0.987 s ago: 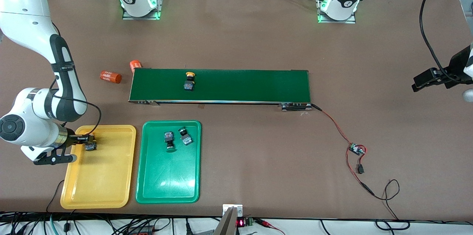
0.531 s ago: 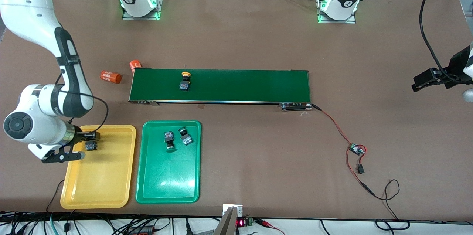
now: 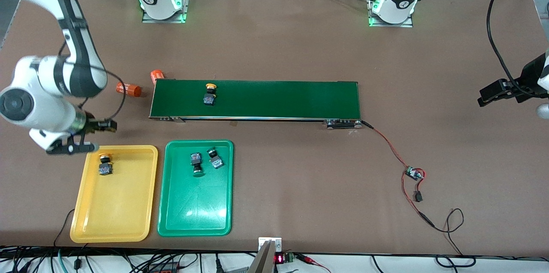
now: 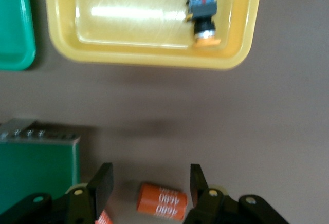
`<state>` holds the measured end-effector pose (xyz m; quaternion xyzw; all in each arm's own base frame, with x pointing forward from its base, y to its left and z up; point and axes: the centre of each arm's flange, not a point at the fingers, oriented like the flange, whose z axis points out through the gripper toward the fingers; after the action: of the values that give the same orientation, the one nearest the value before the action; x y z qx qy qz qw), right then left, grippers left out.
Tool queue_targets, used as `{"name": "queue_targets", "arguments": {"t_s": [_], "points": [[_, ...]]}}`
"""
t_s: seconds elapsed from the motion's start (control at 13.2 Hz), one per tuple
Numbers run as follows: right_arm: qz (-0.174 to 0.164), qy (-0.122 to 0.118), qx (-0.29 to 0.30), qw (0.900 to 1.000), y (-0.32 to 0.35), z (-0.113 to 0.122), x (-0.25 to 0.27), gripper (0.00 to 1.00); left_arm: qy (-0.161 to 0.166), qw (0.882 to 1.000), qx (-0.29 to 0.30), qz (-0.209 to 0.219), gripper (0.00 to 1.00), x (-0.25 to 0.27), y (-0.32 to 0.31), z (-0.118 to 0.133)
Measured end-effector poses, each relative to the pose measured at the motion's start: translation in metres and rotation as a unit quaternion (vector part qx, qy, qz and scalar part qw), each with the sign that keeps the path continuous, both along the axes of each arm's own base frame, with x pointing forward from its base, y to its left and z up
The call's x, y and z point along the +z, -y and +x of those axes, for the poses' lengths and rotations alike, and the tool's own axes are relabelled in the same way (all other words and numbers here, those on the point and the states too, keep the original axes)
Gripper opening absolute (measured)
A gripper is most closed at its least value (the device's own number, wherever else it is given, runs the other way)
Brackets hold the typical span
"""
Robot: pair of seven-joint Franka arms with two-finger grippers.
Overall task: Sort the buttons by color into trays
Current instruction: 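Move the right gripper back to the second orange-cap button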
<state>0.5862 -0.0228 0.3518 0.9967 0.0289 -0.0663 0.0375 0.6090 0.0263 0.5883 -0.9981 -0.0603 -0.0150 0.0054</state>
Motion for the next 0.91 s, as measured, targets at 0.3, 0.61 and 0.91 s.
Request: {"name": "queue_targets", "arguments": {"t_s": [0.3, 0.61, 0.91], "points": [[0.027, -0.009, -0.034, 0.999, -0.012, -0.062, 0.014, 0.70, 0.000, 1.000, 0.000, 0.000, 1.00, 0.000, 0.000, 0.000], [0.006, -0.014, -0.083, 0.996, -0.082, -0.094, 0.004, 0.72, -0.002, 1.000, 0.002, 0.000, 1.00, -0.003, -0.002, 0.001], [0.022, -0.013, -0.116, 0.993, -0.108, -0.100, -0.003, 0.73, -0.003, 1.000, 0.002, 0.000, 1.00, -0.004, -0.002, 0.002]]}}
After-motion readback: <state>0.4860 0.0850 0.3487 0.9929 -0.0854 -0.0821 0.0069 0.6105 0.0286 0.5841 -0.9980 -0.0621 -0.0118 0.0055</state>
